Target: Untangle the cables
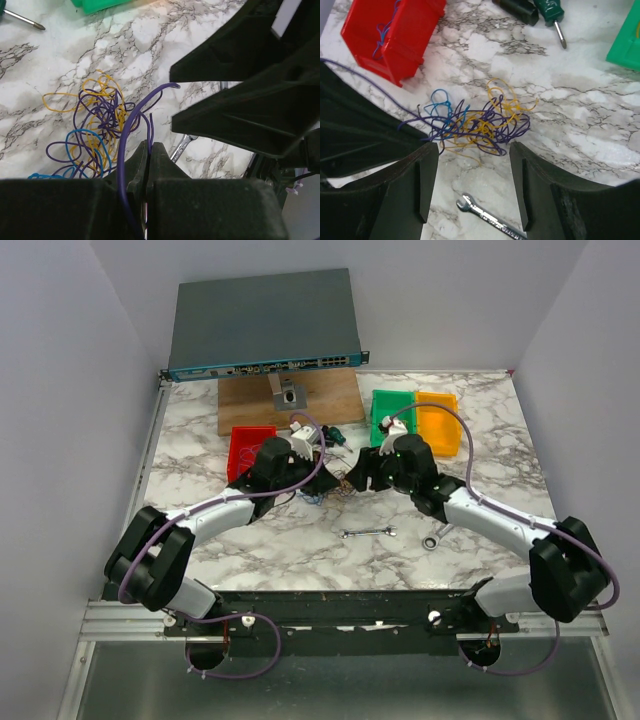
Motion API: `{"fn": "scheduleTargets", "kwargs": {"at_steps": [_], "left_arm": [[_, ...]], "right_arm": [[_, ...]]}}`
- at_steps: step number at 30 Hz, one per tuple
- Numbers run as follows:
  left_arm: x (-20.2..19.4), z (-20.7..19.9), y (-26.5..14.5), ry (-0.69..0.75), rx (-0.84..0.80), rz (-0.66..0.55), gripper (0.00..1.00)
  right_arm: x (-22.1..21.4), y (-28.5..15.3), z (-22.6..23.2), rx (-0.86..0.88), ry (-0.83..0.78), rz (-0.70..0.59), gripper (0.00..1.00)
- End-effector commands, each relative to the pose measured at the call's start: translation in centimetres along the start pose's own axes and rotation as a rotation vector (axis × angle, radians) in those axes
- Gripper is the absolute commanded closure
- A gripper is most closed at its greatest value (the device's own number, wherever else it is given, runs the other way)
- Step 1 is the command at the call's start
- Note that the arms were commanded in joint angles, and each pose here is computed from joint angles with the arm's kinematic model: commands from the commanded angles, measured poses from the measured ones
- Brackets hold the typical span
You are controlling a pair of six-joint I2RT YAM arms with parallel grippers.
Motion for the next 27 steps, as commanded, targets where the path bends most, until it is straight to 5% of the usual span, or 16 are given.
{"fn": "scheduleTargets", "kwargs": {"at_steps": [1, 5, 9, 11, 14, 17, 21, 27], "left_arm": [[1.6, -1.6, -0.4, 0.059, -0.077, -0.057, 1.00], [1.7, -2.1, -0.4, 0.071, -0.101, -0.067, 1.00], [1.7, -2.1, -0.5, 0.073, -0.096, -0.063, 1.00], [1.8, -2.1, -0.6, 0.076, -0.090, -0.070, 0.90], [1.6, -1.6, -0.9, 0.073, -0.043, -0.077, 0.49], [2.0, -1.5, -1.6, 0.085, -0.005, -0.113, 0.30], [2.0, -0.9, -2.5, 0.086, 0.067, -0.142, 0.17], [2.3, -1.9, -2.9, 0.121, -0.001, -0.177, 0.14]], "right_arm": [[0.7, 1.7, -1.2, -0.069, 0.021, -0.094, 0.34], [0.4, 2.9, -2.0, -0.106, 0.050, -0.110, 0.44], [0.4, 3.3, -1.8, -0.090, 0.070, -0.110, 0.97], [1.0, 2.4, -1.4, -0.081, 0.088, -0.141, 0.99], [2.3, 0.4, -0.4, -0.047, 0.096, -0.214, 0.99], [4.0, -1.6, 1.3, 0.002, 0.107, -0.237, 0.99], [5.8, -3.5, 2.9, 0.027, 0.142, -0.257, 0.99], [7.3, -5.8, 4.9, 0.081, 0.239, -0.253, 0.99]]}}
Point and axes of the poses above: each gripper's point midway between its finger pads, its own y axis out along the fingers, its own z axis along the line the jaws close on, x = y × z, the point moved 5 cm from there along -y, back along the fingers, and after that the axes turned 9 degrees about y, right-handed, at the moved point
